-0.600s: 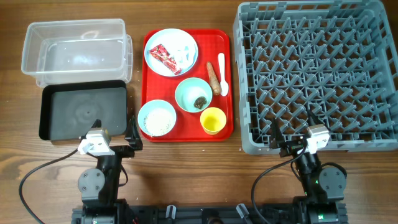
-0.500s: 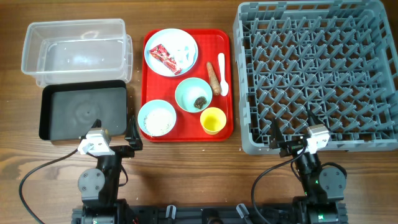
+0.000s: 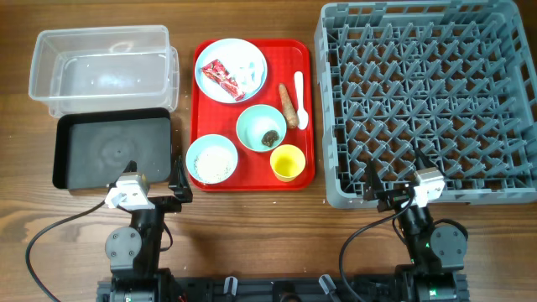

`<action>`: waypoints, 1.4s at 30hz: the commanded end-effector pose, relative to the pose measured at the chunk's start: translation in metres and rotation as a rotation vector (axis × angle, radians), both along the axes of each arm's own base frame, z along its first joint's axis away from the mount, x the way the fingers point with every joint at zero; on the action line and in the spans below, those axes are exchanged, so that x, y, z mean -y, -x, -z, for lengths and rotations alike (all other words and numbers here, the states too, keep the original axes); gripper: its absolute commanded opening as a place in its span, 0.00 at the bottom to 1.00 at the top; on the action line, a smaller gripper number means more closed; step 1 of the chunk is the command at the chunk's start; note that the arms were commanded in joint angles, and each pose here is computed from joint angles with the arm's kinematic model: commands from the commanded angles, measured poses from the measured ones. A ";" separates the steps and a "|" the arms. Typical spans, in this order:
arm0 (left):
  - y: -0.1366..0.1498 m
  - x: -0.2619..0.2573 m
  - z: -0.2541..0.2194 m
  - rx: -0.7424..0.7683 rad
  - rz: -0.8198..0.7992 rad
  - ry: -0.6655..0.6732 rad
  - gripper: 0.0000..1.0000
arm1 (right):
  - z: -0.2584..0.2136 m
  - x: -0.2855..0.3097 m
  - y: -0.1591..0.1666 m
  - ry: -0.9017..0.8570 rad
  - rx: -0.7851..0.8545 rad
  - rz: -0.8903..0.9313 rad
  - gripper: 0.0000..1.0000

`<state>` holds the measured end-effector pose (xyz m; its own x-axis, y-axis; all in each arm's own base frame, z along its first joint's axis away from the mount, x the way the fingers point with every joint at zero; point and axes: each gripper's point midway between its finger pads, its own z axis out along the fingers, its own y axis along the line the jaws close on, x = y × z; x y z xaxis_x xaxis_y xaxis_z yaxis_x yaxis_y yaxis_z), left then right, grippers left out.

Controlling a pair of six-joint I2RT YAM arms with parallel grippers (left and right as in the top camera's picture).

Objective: Sort waste into correct bins and load items into the dishwasher rack
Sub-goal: 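Move the left gripper toward the white plate on the red tray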

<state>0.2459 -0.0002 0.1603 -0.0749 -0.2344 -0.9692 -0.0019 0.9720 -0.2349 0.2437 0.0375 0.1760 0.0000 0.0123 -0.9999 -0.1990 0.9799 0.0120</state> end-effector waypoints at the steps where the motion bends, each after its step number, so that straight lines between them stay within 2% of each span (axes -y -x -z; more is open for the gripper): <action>1: 0.000 0.000 0.003 0.002 -0.002 0.005 1.00 | -0.001 0.000 0.000 0.010 0.007 -0.003 1.00; 14: 0.000 0.000 0.003 0.003 -0.002 0.005 1.00 | -0.007 0.008 -0.001 0.008 0.030 0.047 1.00; 18: 0.000 0.000 -0.001 0.017 -0.001 0.005 1.00 | -0.027 0.009 0.000 -0.004 0.112 0.053 1.00; 20: -0.001 0.000 -0.011 0.059 -0.001 0.004 1.00 | -0.042 0.008 0.002 -0.027 0.171 0.045 1.00; 24: 0.005 0.000 -0.063 0.220 -0.001 -0.002 1.00 | -0.055 0.007 0.005 -0.026 0.219 0.037 1.00; 29: 0.001 0.005 -0.094 0.171 0.025 -0.053 1.00 | -0.067 0.007 0.004 0.000 0.224 0.039 1.00; 32: -0.029 0.016 -0.117 0.066 0.097 -0.083 1.00 | -0.076 0.006 -0.004 0.054 0.199 0.044 1.00; 37: -0.109 0.022 -0.135 -0.204 0.138 -0.061 1.00 | -0.077 0.002 -0.031 0.065 0.051 0.020 1.00; 41: -0.181 0.061 -0.142 -0.430 0.253 -0.141 1.00 | -0.089 -0.004 -0.066 0.111 -0.159 -0.017 1.00; 42: -0.190 0.067 -0.140 -0.476 0.266 -0.144 1.00 | -0.092 -0.004 -0.073 0.125 -0.205 -0.021 1.00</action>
